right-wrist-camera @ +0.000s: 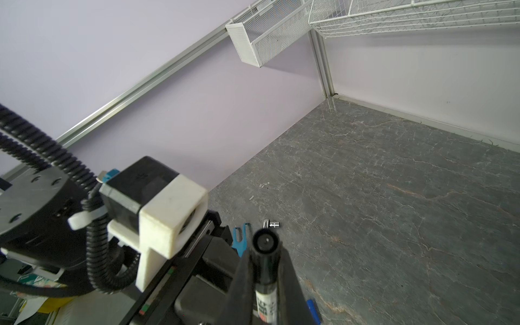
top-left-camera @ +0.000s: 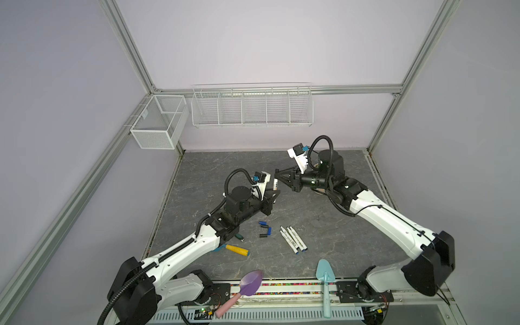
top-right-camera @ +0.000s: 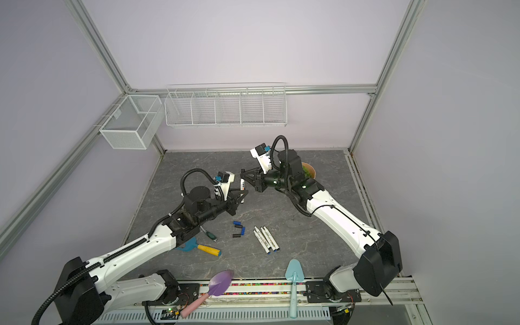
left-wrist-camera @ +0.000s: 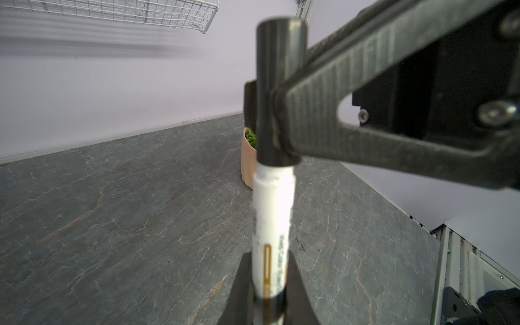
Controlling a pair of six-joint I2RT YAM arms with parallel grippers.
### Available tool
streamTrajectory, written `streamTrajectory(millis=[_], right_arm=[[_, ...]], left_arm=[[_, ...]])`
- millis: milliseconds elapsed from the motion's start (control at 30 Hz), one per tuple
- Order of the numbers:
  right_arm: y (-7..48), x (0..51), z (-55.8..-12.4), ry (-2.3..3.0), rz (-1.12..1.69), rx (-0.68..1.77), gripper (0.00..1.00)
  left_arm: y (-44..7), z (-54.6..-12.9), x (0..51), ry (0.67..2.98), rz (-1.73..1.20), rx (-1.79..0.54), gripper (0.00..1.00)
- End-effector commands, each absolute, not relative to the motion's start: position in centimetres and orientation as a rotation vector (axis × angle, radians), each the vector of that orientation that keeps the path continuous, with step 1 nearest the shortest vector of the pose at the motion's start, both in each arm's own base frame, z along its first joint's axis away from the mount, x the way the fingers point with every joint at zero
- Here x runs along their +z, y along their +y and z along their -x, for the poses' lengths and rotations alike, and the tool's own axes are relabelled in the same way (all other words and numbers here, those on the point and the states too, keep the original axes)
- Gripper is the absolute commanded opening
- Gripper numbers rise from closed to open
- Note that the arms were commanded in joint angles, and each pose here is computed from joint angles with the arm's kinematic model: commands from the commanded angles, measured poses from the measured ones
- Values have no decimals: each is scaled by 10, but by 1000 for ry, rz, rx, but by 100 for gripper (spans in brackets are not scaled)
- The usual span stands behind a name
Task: Insert the pens into the pen caps
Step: 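Push the black cap down with the right gripper while the left holds the marker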
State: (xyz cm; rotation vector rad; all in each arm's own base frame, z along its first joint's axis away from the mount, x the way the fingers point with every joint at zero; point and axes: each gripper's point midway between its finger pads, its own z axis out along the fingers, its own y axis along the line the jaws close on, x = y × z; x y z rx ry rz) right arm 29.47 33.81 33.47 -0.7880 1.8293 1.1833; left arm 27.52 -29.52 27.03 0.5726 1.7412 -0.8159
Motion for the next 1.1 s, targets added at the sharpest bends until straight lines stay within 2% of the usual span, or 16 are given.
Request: streamTrajectory(millis=[0, 233, 433, 500, 633, 700, 933, 1067], right_arm=[[342, 319, -222, 1921, 1027, 1398, 7], [340, 322, -229, 1933, 1004, 1303, 10], [339, 342, -245, 1876, 940, 1218, 14], [339, 349, -249, 1859, 927, 1198, 22], [335, 365, -256, 1817, 898, 1152, 52], [330, 373, -262, 1800, 861, 1102, 59], [310, 390, -282, 1764, 738, 932, 62], [323, 384, -290, 1809, 784, 908, 61]], left_arm=[[-263, -308, 328, 1541, -339, -719, 0], [-271, -299, 327, 1487, -419, -718, 0], [-281, -290, 302, 1508, -489, -731, 0], [-285, -286, 294, 1517, -510, -736, 0], [-289, -280, 286, 1507, -533, -750, 0], [-289, -279, 283, 1510, -540, -749, 0], [-289, -271, 275, 1519, -585, -732, 0], [-293, -263, 274, 1521, -614, -763, 0]])
